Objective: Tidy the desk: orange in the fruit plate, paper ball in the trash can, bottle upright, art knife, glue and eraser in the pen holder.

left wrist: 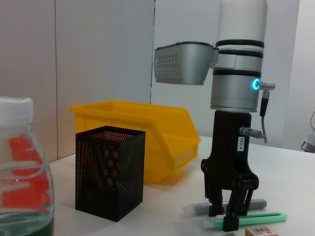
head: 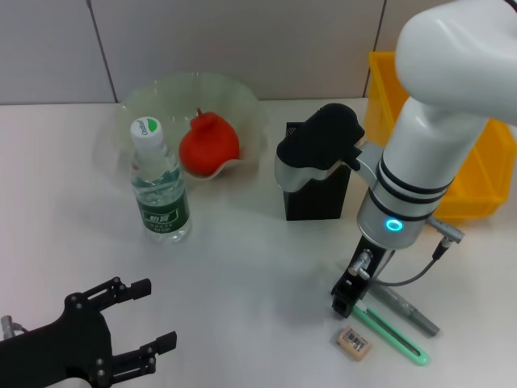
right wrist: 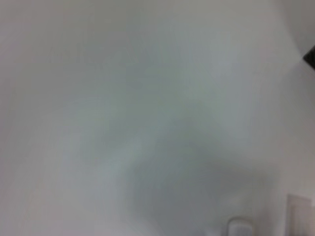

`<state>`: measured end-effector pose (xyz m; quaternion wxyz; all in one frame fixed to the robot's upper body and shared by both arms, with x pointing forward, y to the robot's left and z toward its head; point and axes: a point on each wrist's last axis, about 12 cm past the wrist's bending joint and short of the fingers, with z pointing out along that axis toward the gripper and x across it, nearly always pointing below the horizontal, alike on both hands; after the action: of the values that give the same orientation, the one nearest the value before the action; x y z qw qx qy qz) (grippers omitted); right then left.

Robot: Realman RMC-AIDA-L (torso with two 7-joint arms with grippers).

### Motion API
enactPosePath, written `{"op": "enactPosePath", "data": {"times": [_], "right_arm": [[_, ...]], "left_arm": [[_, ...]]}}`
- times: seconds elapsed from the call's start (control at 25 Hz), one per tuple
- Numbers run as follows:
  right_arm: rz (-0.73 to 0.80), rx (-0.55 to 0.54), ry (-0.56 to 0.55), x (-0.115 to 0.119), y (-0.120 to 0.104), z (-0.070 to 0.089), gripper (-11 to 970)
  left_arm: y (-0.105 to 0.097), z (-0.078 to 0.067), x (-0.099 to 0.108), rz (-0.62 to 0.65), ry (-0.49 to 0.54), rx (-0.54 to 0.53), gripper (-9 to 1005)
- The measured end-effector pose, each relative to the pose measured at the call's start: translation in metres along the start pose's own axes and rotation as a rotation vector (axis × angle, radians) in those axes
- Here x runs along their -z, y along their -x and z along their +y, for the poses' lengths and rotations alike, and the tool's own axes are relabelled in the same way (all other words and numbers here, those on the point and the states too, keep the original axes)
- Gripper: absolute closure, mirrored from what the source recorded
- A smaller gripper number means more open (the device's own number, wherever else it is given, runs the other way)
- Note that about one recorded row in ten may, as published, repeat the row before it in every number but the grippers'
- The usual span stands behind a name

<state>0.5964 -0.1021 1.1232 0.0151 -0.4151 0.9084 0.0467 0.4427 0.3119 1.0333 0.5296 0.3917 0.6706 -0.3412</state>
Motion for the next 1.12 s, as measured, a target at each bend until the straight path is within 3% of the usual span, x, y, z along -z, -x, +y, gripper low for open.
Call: {"op": "enactPosePath", "data": {"times": [0.68, 0.8, 0.84, 0.92, 0.96, 1.0, 1.12], "right_arm": [[-0.009, 0.017, 0.001, 0.001, -0.001, 0.003, 714], [-0.112, 0.036, 0.014, 0.025, 0.001, 0.006, 782], [-0.112, 0.036, 0.014, 0.025, 0.001, 0.006, 782], [-0.247, 0.034, -0.013, 0.057, -0.003, -0.001, 781], [-0.247, 0.034, -0.013, 0.057, -0.003, -0.001, 780], [-0.358, 0.037, -0.049, 0.079, -0.009, -0.006, 780], [-0.487, 0.043, -0.084, 0.098, -0.016, -0.011, 780]], "left_arm": [[-0.001, -0.001, 0.001, -0.005, 0.006, -0.006, 196], [-0.001, -0.002, 0.002, -0.006, 0.007, -0.004, 196], [-0.001, -0.002, 0.002, -0.008, 0.008, -0.004, 196], [-0.001, -0.002, 0.002, -0.01, 0.01, -0.004, 196], [0.0, -0.001, 0.003, -0.015, 0.015, -0.004, 196], [0.0, -0.001, 0.004, -0.019, 0.021, -0.005, 196], [0.0, -0.001, 0.005, -0.023, 0.029, -0.006, 196]]}}
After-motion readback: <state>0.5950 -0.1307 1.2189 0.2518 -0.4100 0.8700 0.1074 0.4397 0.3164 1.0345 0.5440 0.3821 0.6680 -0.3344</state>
